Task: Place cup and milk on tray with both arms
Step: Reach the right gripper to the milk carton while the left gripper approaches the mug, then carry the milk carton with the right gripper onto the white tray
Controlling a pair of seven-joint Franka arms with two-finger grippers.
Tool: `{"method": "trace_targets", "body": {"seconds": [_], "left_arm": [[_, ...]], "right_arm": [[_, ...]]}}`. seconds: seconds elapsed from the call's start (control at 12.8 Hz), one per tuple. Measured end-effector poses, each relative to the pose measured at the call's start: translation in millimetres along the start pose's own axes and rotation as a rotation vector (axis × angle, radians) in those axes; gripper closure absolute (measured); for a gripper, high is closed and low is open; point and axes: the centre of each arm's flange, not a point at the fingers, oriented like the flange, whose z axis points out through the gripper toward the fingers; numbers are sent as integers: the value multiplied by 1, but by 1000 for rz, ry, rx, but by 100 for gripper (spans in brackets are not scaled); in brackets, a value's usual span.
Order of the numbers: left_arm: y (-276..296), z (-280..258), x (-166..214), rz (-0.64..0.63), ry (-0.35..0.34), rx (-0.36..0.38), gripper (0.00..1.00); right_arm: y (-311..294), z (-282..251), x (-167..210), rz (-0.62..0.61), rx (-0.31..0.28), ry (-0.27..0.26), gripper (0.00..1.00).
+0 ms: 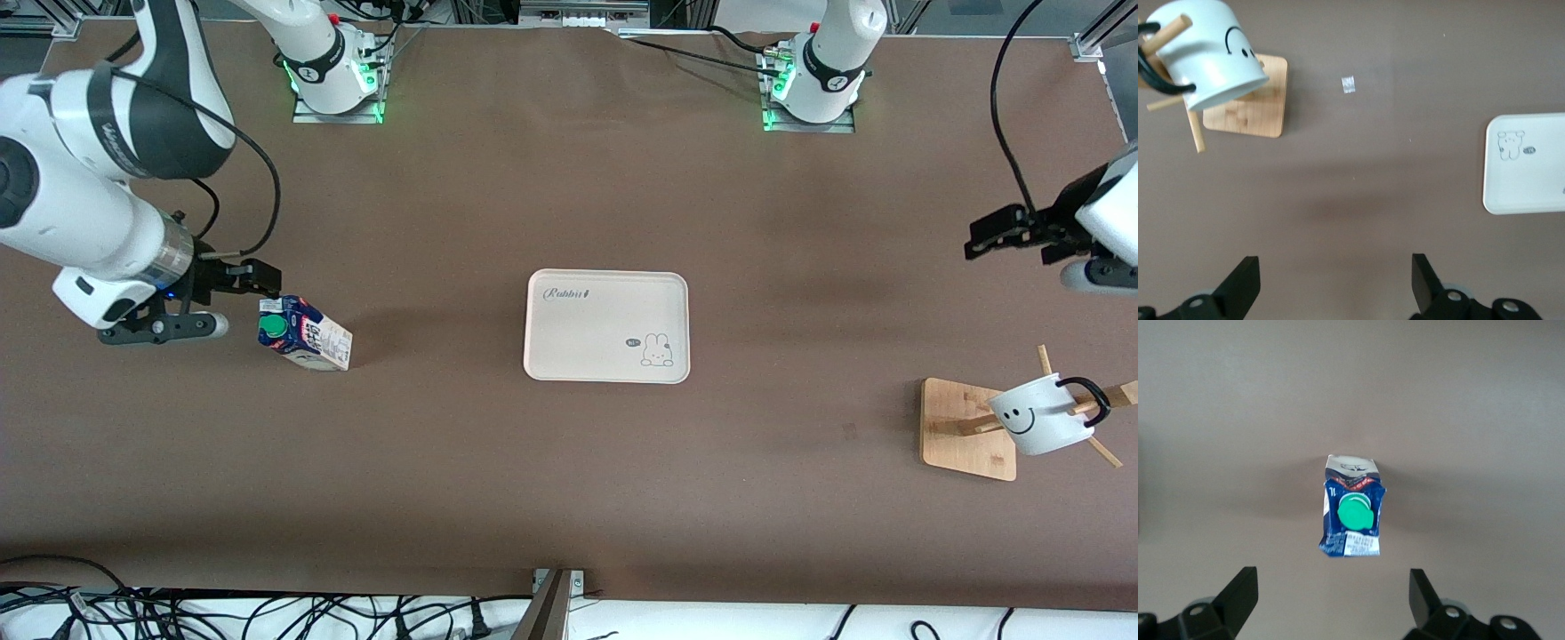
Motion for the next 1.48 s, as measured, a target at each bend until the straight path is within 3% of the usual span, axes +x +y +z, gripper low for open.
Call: {"method": "trace_targets", "body": {"seconds": [0.16, 0.47, 0.78, 0.86, 1.02, 1.09, 1.48], "left_arm": [[1, 7, 8, 1, 10, 4, 0], [-10, 10, 18, -15, 103, 12, 0], [-30, 44, 28, -60, 174, -12, 0], [-34, 54, 29, -74, 188, -27, 0], [-42, 71, 29, -99, 206, -46, 0], [-44, 78, 29, -108, 216, -52, 0], [-48, 123, 27, -132, 294, -44, 0]], "right_arm": [[5, 34, -1, 11, 2, 5, 0], [8, 91, -10, 29, 19, 31, 0], [9, 117, -17, 33, 16, 33, 5], [9, 117, -17, 33, 16, 34, 13], [9, 116, -16, 33, 16, 41, 40], [8, 115, -15, 32, 16, 45, 44], [-11, 73, -2, 15, 21, 69, 46]]}}
